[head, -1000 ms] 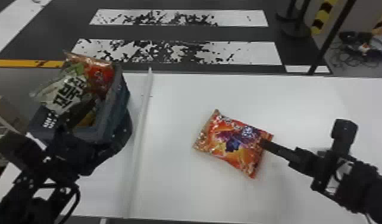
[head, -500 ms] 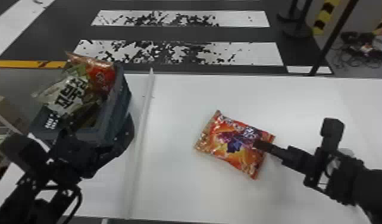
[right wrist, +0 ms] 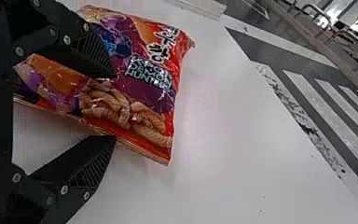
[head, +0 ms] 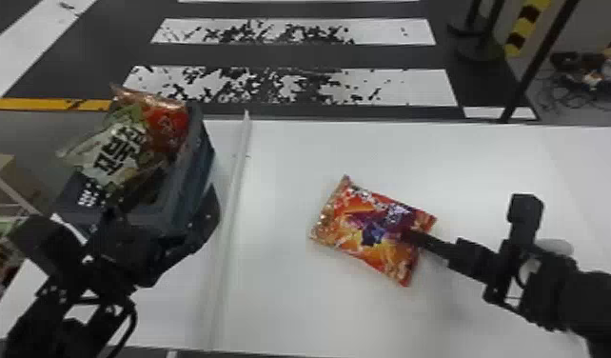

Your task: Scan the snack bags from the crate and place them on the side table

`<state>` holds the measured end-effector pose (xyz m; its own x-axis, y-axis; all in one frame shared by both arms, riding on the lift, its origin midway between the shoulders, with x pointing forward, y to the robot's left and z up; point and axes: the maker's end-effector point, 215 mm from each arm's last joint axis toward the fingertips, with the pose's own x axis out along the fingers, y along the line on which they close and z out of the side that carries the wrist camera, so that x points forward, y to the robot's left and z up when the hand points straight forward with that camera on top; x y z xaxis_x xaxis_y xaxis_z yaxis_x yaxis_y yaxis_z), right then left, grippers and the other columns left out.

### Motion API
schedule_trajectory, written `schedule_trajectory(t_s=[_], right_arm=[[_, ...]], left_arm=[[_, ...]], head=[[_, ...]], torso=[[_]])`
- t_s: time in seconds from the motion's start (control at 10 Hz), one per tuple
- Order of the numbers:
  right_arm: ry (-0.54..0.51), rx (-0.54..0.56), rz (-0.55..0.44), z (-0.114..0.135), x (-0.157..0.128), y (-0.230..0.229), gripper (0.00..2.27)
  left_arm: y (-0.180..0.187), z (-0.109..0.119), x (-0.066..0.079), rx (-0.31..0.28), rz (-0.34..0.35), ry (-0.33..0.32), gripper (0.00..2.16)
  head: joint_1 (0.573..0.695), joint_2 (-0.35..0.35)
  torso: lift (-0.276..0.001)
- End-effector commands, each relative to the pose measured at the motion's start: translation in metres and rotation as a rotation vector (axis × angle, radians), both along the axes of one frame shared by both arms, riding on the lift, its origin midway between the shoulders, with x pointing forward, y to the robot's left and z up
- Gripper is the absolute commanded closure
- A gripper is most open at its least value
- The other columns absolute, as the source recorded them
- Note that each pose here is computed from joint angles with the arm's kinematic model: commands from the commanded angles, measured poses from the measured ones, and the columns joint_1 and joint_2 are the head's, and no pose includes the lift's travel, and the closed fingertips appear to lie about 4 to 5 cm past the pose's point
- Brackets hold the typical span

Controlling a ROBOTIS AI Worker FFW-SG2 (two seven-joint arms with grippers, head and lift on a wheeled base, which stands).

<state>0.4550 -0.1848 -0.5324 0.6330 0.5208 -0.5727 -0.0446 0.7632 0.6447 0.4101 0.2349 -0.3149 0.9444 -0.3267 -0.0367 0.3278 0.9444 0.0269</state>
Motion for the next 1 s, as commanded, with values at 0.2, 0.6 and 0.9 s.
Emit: schedule_trajectory(t_s=[0.2, 0.6, 0.9], right_arm=[[-0.043, 0.043, -0.011, 0.019, 0.001, -0.006, 2.16], [-0.079, 0.040, 0.019, 0.039, -0.009, -0.001, 2.20], [-0.084, -0.095, 0.110, 0.041, -0.031, 0.013, 0.12]], left_arm=[[0.003, -0.001, 0.000, 0.001, 0.007, 0.002, 0.08], [0.002, -0.001, 0.001, -0.007, 0.006, 0.004, 0.08], [0.002, -0.003, 0.001, -0.013, 0.006, 0.009, 0.08]], head=[[0.695, 0.068], [0.695, 0.062], [0.695, 0.074]], torso=[[-0.094], [-0.094], [-0.094]])
